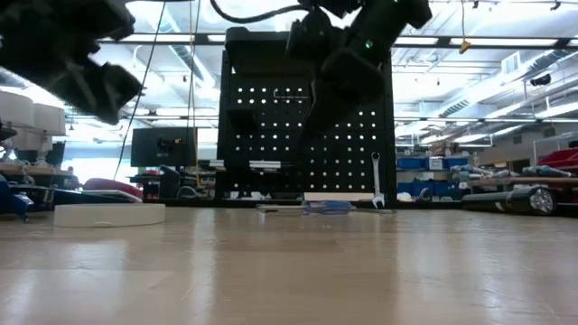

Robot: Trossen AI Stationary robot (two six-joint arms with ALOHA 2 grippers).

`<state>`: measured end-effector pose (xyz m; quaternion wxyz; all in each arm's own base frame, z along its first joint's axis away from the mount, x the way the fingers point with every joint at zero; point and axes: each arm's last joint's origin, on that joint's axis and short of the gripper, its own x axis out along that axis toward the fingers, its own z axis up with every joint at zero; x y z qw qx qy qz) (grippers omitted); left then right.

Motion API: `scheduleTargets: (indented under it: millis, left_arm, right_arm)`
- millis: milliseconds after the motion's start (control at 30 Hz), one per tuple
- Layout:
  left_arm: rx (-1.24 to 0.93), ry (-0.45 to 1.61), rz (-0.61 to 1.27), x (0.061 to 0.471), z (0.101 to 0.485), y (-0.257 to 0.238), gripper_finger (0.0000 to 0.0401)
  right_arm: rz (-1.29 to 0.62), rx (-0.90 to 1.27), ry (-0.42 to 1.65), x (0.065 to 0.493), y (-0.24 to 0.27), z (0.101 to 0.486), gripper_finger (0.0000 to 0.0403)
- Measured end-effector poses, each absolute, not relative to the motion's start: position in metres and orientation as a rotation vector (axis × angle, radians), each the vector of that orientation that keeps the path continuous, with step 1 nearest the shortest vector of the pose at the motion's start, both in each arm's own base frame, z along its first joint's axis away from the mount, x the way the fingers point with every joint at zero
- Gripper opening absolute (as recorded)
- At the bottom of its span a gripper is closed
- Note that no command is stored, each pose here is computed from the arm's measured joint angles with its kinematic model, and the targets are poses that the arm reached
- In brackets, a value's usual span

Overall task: Hang tools onto peg board
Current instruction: Hang the tape onto the black pegboard

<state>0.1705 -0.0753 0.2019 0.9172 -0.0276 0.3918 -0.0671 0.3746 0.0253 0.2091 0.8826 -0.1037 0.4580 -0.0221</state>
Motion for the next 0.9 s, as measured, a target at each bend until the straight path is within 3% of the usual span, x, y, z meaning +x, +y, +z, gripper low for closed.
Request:
scheduleTargets:
  millis: [433,767,900]
  left_arm:
    - [0.008,1.07,-0.011,0.187,0.152,-0.083,0.0153]
    - [0.092,1.158,-0.029,0.19,0.135,-0.085,0.0152]
    - [0.112,1.158,-0.049,0.19,0.135,-0.085,0.0131]
  right_arm:
    - [-0.07,-0.223,0.943,0.365,0.034,0.184,0.0095]
    - [-0.069,-0.237,0.917,0.367,0.034,0.186,0.0091]
    - [-0.068,-0.237,0.919,0.367,0.034,0.186,0.0091]
